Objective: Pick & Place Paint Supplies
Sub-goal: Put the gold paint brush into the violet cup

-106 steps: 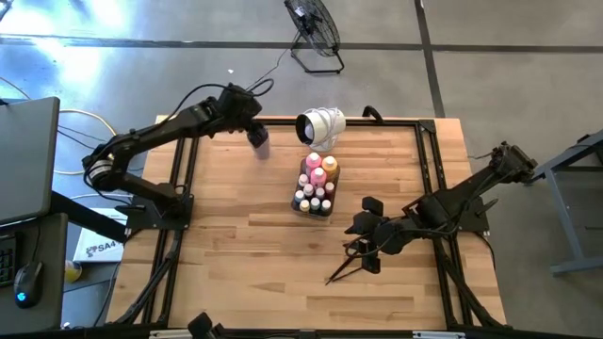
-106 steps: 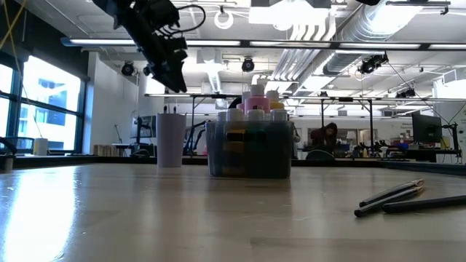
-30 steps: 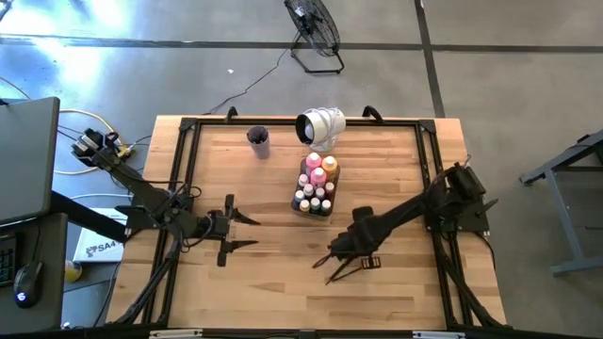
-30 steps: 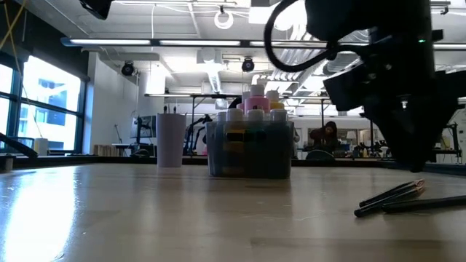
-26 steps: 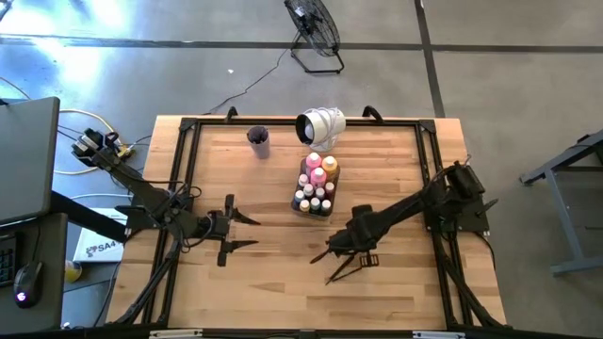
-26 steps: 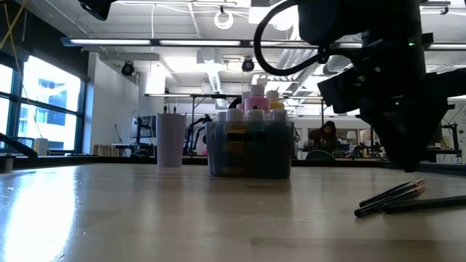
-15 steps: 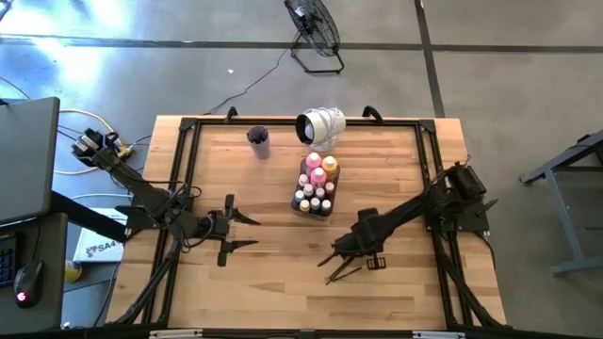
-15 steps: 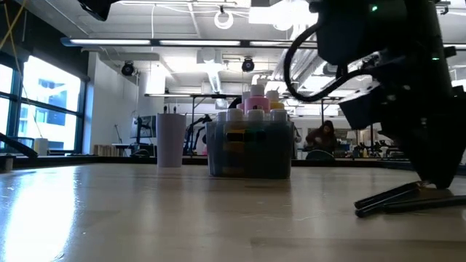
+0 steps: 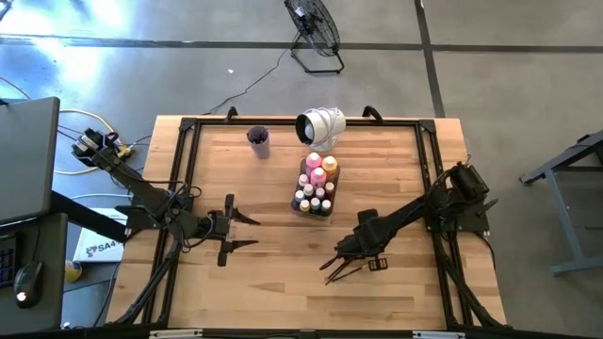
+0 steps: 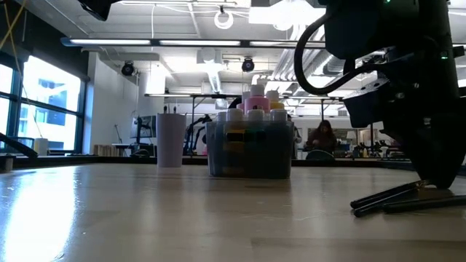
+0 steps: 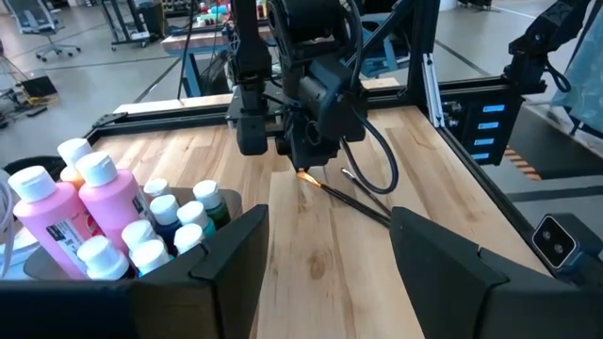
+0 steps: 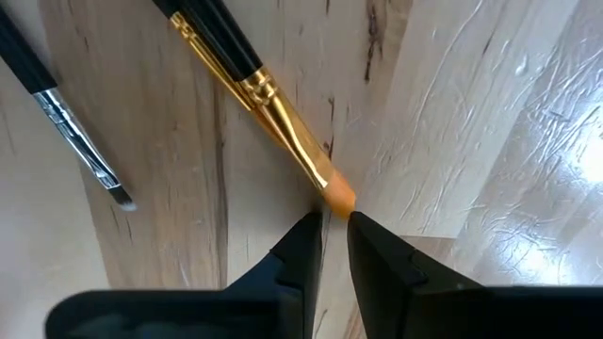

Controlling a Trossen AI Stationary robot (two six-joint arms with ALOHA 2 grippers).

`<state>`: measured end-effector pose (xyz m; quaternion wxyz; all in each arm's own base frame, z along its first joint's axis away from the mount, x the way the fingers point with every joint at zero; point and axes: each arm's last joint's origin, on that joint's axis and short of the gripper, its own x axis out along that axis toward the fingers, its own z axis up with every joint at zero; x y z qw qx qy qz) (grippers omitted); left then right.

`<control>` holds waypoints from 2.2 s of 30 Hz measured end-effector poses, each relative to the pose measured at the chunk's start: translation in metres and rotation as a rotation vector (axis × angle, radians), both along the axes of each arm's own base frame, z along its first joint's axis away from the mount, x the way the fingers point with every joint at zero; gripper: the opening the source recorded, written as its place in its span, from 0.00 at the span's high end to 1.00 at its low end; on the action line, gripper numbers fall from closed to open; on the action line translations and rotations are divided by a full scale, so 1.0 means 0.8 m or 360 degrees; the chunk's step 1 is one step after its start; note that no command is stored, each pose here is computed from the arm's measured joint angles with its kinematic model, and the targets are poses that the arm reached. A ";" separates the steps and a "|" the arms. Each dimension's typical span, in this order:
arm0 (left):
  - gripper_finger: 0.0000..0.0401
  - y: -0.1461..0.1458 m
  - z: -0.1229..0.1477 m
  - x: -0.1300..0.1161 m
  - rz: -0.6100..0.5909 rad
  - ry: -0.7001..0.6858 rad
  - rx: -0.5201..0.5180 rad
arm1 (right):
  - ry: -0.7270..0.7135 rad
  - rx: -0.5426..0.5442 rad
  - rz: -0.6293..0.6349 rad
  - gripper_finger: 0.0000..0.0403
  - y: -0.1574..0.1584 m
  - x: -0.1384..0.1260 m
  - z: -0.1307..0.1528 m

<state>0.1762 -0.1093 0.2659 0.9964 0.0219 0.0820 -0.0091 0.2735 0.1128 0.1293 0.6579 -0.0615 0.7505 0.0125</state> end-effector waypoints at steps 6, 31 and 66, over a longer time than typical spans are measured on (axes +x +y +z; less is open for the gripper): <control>0.45 0.000 0.000 0.000 0.0000 -0.0001 0.0001 | -0.0007 0.0001 0.0000 0.87 0.000 0.000 -0.001; 0.45 0.000 0.000 0.000 0.0001 -0.0001 -0.0002 | -0.0069 -0.0116 -0.0026 0.87 0.001 0.010 0.010; 0.45 0.000 0.000 0.000 0.0002 -0.0005 -0.0007 | -0.0432 0.0135 -0.0009 0.87 0.003 0.014 0.054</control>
